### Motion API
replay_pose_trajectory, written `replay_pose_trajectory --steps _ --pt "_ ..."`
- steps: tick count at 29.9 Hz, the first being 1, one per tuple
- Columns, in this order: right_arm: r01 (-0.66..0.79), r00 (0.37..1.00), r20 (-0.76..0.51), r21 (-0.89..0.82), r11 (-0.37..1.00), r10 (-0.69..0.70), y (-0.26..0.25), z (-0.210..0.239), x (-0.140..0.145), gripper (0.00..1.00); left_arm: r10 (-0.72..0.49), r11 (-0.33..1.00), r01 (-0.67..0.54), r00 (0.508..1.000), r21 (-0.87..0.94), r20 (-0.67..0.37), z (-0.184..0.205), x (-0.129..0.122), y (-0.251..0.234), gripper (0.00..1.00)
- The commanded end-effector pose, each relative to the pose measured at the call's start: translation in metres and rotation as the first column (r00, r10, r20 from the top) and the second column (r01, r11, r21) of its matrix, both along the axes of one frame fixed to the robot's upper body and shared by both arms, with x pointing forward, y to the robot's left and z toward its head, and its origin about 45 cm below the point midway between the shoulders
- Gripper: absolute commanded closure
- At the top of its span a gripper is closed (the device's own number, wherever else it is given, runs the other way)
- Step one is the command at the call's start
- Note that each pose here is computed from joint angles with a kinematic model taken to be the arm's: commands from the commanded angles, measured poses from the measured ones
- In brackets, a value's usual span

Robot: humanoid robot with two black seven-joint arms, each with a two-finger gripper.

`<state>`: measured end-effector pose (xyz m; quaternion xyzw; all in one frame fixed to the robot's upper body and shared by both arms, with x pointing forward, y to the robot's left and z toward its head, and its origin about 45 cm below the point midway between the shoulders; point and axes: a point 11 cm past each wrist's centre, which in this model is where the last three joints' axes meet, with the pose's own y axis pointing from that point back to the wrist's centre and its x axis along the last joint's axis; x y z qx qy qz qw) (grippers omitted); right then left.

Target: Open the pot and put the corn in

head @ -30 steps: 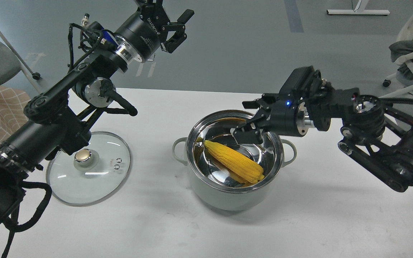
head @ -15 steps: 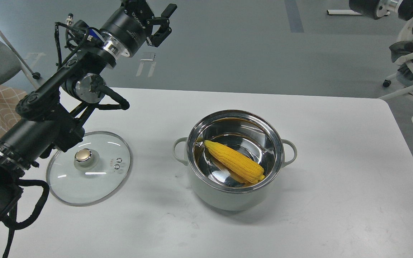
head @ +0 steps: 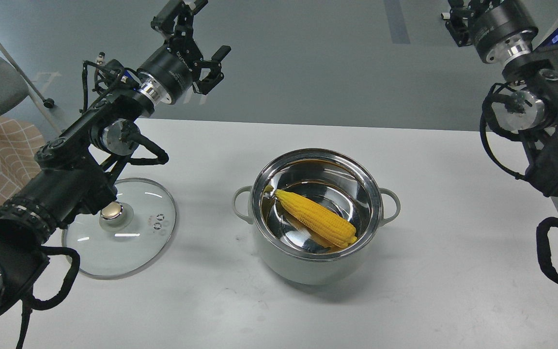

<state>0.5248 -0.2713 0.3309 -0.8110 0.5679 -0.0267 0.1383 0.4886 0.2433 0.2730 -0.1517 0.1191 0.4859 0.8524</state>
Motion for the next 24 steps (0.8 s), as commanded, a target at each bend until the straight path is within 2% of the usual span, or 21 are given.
replay_pose_trajectory --steps 1,11,17,24 --pt "-0.078 0.997 -0.021 0.053 0.996 0.079 0.01 -0.018 -0.01 0.0 0.005 1.0 -0.006 1.0 -0.022 -0.013 -0.006 -0.001 0.0 0.01" --pt "-0.074 0.997 -0.028 0.076 0.994 0.077 0.012 -0.03 -0.016 0.0 0.012 0.998 -0.013 1.0 -0.063 -0.025 -0.011 -0.003 -0.003 0.01" --pt "-0.025 0.996 -0.077 0.193 0.981 0.041 0.002 -0.053 -0.021 0.0 -0.001 0.996 -0.003 0.999 -0.088 -0.052 -0.027 -0.009 -0.015 0.01" --pt "-0.02 0.996 -0.081 0.21 0.978 0.037 -0.002 -0.06 -0.025 0.0 0.005 0.995 -0.011 0.999 -0.099 -0.052 -0.027 -0.009 -0.014 0.01"
